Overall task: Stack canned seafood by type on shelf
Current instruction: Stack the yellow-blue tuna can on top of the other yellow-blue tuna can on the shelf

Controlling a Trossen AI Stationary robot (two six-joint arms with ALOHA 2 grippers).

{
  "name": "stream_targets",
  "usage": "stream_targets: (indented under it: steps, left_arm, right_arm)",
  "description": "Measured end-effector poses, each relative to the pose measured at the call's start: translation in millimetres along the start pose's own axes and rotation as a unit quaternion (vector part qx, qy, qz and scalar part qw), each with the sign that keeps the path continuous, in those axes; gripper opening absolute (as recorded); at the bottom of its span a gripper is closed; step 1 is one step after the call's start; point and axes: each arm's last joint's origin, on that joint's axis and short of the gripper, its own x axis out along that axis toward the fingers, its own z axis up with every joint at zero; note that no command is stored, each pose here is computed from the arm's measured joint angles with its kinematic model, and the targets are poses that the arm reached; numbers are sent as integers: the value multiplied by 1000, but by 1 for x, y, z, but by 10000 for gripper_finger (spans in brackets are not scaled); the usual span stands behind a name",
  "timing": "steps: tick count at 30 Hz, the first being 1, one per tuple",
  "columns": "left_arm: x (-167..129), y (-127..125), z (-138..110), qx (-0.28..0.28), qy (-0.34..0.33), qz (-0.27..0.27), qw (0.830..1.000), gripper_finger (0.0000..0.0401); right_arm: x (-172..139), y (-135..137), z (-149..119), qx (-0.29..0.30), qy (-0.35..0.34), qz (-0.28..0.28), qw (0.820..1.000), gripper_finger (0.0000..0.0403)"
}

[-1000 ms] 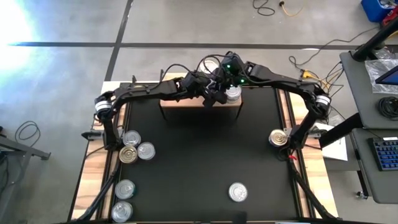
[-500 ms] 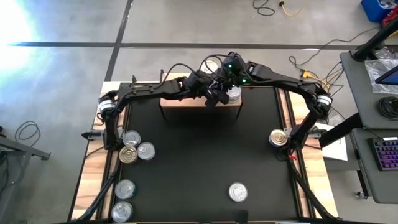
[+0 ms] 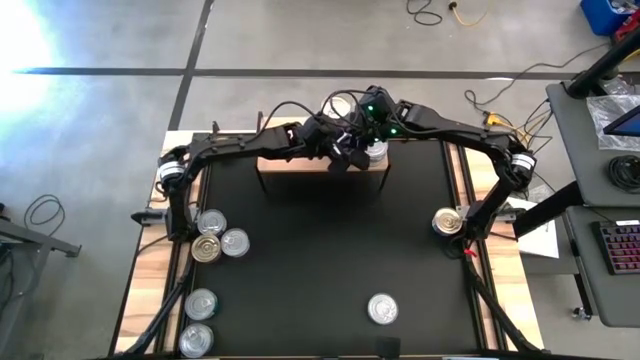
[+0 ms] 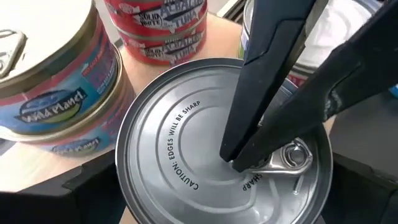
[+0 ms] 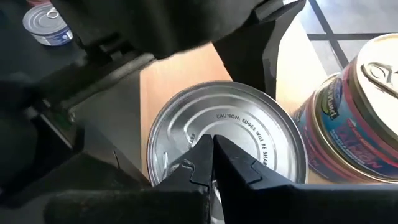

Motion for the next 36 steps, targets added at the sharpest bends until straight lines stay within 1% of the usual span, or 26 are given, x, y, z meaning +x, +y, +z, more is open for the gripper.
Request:
stream_targets:
  steps: [4,12,14,17,21,25,28,32,36]
  left_arm:
    - [-6,0,4,14,19,-7,1000,398]
    - [-7,-1,4,16,20,-8,1000,399]
    - [-7,-1,4,18,26,-21,999,399]
    - [-11,0,3,18,47,-42,998,400]
    - [-14,0,3,18,62,-45,997,400]
    - [-16,0,6,28,66,-48,996,400]
    - [-14,3,7,35,64,-36,997,400]
    - [-13,11,6,33,66,6,997,400]
    - [-15,13,8,59,66,16,996,400]
  right_arm:
    - [0,0,0,-3,2,3,1000,9]
    - [2,1,-3,-4,10,1,1000,9]
    - [7,0,-6,-3,18,4,1000,9]
    - [16,-1,-10,5,29,16,999,9]
    - [27,-1,-14,25,29,51,998,9]
    - [33,-1,-17,29,36,60,997,9]
    - [34,-2,-18,18,38,55,998,9]
    - [34,-5,-16,-4,34,33,999,9]
    - [34,-7,-15,-8,27,26,999,9]
